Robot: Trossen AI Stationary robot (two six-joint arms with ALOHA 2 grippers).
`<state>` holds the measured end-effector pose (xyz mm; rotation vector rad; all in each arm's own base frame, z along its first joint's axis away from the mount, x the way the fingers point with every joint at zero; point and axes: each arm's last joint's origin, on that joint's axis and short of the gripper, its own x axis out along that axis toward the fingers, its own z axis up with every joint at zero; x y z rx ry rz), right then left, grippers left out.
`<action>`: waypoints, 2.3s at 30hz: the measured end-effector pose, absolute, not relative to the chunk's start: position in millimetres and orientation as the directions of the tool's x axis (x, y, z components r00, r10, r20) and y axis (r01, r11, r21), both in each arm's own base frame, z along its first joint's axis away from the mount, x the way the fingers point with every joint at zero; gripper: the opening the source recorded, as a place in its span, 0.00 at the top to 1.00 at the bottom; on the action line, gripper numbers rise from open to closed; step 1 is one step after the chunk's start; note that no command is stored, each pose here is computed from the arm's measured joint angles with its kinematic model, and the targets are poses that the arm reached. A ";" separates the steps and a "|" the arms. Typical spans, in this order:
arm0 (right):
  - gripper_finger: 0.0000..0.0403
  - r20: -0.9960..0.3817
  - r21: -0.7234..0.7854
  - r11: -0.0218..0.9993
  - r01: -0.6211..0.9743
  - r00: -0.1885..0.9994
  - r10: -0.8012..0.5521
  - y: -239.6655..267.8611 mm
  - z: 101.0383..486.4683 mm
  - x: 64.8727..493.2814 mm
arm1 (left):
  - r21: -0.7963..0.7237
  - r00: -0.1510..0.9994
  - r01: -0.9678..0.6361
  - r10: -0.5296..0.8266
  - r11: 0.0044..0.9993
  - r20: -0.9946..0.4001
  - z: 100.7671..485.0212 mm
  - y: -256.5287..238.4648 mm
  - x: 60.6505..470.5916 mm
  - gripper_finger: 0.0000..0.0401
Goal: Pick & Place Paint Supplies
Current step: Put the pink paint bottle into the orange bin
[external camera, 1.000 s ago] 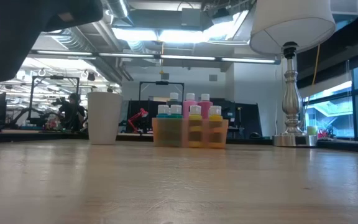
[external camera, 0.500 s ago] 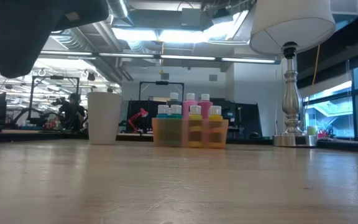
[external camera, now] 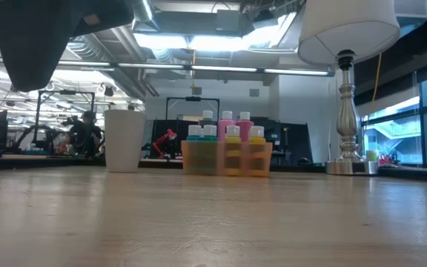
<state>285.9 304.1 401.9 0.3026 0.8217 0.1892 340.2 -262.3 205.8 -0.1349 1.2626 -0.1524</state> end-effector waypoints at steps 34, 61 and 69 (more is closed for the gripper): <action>0.55 -0.697 0.322 0.945 -0.050 0.664 0.272 301.5 401.2 287.6 | -0.209 0.257 0.086 -0.224 0.974 -0.940 201.3 -256.2 346.4 0.64; 0.55 0.004 0.433 0.487 -0.759 0.542 0.841 325.9 508.6 234.8 | -0.002 0.142 -0.003 -0.001 1.000 -0.990 301.1 -214.6 342.9 0.64; 0.55 0.010 0.398 0.419 -0.816 0.460 0.888 342.1 512.9 200.3 | 0.056 0.265 -0.082 0.076 0.995 -0.961 351.3 -169.8 353.9 0.64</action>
